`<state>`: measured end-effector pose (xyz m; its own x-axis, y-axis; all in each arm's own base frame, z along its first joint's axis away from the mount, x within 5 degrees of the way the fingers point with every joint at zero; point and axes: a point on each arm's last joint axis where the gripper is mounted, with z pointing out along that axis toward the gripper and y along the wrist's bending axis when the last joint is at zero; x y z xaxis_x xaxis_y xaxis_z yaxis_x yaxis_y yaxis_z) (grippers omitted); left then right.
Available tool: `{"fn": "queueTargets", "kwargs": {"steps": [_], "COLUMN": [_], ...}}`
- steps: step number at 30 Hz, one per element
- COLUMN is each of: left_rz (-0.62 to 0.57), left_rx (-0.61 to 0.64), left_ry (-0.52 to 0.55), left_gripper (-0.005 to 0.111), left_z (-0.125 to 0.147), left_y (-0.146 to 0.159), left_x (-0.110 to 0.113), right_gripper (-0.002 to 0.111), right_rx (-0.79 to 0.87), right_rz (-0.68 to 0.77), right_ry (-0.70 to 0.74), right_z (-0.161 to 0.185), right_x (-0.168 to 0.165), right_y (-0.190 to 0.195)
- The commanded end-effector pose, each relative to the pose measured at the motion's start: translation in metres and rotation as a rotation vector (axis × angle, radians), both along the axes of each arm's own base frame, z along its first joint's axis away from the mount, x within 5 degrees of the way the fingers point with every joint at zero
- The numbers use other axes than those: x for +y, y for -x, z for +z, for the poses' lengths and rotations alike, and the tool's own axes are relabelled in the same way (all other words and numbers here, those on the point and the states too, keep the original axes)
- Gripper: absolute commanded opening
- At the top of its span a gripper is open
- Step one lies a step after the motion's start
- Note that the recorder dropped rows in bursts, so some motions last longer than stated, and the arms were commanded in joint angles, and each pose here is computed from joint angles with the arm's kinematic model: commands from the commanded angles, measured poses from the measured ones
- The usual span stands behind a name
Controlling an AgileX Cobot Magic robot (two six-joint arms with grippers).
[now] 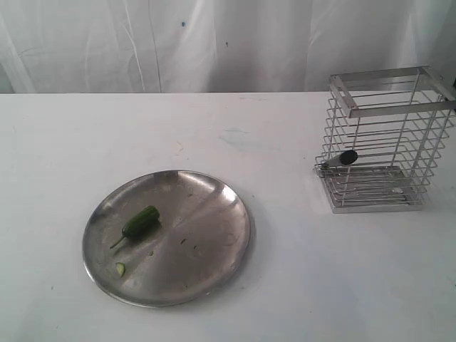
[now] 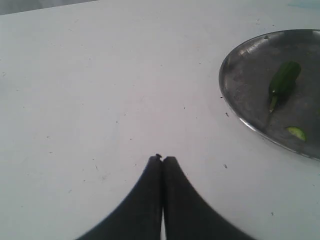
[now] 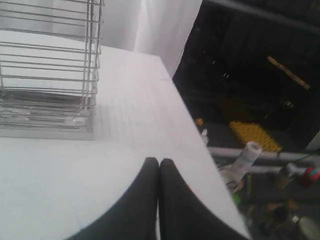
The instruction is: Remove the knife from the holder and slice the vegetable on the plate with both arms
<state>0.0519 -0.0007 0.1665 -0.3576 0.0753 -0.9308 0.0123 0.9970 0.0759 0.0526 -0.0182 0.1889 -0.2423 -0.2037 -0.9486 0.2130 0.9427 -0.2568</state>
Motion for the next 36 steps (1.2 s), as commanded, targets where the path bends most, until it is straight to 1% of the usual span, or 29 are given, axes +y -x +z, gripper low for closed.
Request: {"fn": "queueTargets", "kwargs": {"steps": [1, 2, 3, 4, 6, 7, 8, 9, 11, 12, 13, 14, 15, 16, 17, 19, 20, 22, 23, 24, 25, 27, 28, 29, 30, 31, 33, 35, 36], "left_rz": [-0.008, -0.008, -0.008, -0.008, -0.008, -0.008, -0.008, -0.008, -0.008, -0.008, -0.008, -0.008, -0.008, -0.008, -0.008, -0.008, -0.008, -0.008, -0.008, -0.008, -0.008, -0.008, -0.008, -0.008, -0.008, -0.008, -0.008, -0.008, -0.008], "left_rx": [-0.006, -0.006, -0.006, -0.006, -0.006, -0.006, -0.006, -0.006, -0.006, -0.006, -0.006, -0.006, -0.006, -0.006, -0.006, -0.006, -0.006, -0.006, -0.006, -0.006, -0.006, -0.006, -0.006, -0.006, -0.006, -0.006, -0.006, -0.006, -0.006], "left_ry": [0.006, 0.006, 0.006, 0.006, 0.006, 0.006, 0.006, 0.006, 0.006, 0.006, 0.006, 0.006, 0.006, 0.006, 0.006, 0.006, 0.006, 0.006, 0.006, 0.006, 0.006, 0.006, 0.006, 0.006, 0.006, 0.006, 0.006, 0.006, 0.006], "left_gripper": [0.0, 0.0, 0.0, 0.0, 0.0, 0.0, 0.0, 0.0, 0.0, 0.0, 0.0, 0.0, 0.0, 0.0, 0.0, 0.0, 0.0, 0.0, 0.0, 0.0, 0.0, 0.0, 0.0, 0.0, 0.0, 0.0, 0.0, 0.0, 0.0], "left_z": [0.0, 0.0, 0.0, 0.0, 0.0, 0.0, 0.0, 0.0, 0.0, 0.0, 0.0, 0.0, 0.0, 0.0, 0.0, 0.0, 0.0, 0.0, 0.0, 0.0, 0.0, 0.0, 0.0, 0.0, 0.0, 0.0, 0.0, 0.0, 0.0], "left_y": [0.0, 0.0, 0.0, 0.0, 0.0, 0.0, 0.0, 0.0, 0.0, 0.0, 0.0, 0.0, 0.0, 0.0, 0.0, 0.0, 0.0, 0.0, 0.0, 0.0, 0.0, 0.0, 0.0, 0.0, 0.0, 0.0, 0.0, 0.0, 0.0], "left_x": [-0.001, -0.001, -0.001, -0.001, -0.001, -0.001, -0.001, -0.001, -0.001, -0.001, -0.001, -0.001, -0.001, -0.001, -0.001, -0.001, -0.001, -0.001, -0.001, -0.001, -0.001, -0.001, -0.001, -0.001, -0.001, -0.001, -0.001, -0.001, -0.001], "right_gripper": [0.0, 0.0, 0.0, 0.0, 0.0, 0.0, 0.0, 0.0, 0.0, 0.0, 0.0, 0.0, 0.0, 0.0, 0.0, 0.0, 0.0, 0.0, 0.0, 0.0, 0.0, 0.0, 0.0, 0.0, 0.0, 0.0, 0.0, 0.0, 0.0], "right_rx": [-0.081, -0.11, -0.165, -0.255, -0.523, -0.631, -0.746, -0.846, -1.019, -1.091, -1.168, -1.262, -1.344, -1.394, -1.417, -1.327, -1.176, -0.918, -0.706, -0.552, -0.363, 0.016, 0.193, 0.335, 0.42, 0.488, 0.535, 0.518, 0.493], "right_rz": [0.048, 0.062, 0.083, 0.118, 0.231, 0.298, 0.385, 0.46, 0.51, 0.497, 0.489, 0.483, 0.497, 0.508, 0.514, 0.465, 0.386, 0.259, 0.16, 0.091, 0.008, -0.151, -0.213, -0.245, -0.232, -0.165, 0.082, 0.399, 0.518], "right_ry": [0.26, 0.268, 0.245, 0.188, -0.1, -0.221, -0.27, -0.251, -0.164, -0.189, -0.247, -0.356, -0.397, -0.404, -0.379, -0.307, -0.225, -0.09, -0.045, -0.011, -0.03, -0.116, -0.181, -0.249, -0.296, -0.335, -0.412, -0.42, -0.412], "right_z": [0.013, 0.015, 0.019, 0.026, 0.045, 0.053, 0.063, 0.071, 0.087, 0.097, 0.109, 0.125, 0.142, 0.157, 0.179, 0.202, 0.211, 0.213, 0.203, 0.192, 0.177, 0.143, 0.126, 0.112, 0.105, 0.101, 0.105, 0.116, 0.122], "right_x": [0.001, 0.003, 0.006, 0.01, 0.02, 0.024, 0.03, 0.034, 0.038, 0.035, 0.032, 0.026, 0.025, 0.025, 0.026, 0.029, 0.028, 0.024, 0.015, 0.009, -0.001, -0.016, -0.02, -0.02, -0.018, -0.011, 0.011, 0.037, 0.046], "right_y": [-0.001, -0.002, -0.002, -0.003, 0.0, 0.003, 0.008, 0.014, 0.027, 0.032, 0.039, 0.048, 0.058, 0.067, 0.075, 0.073, 0.063, 0.041, 0.02, 0.007, -0.007, -0.026, -0.032, -0.037, -0.042, -0.048, -0.06, -0.068, -0.071]}}
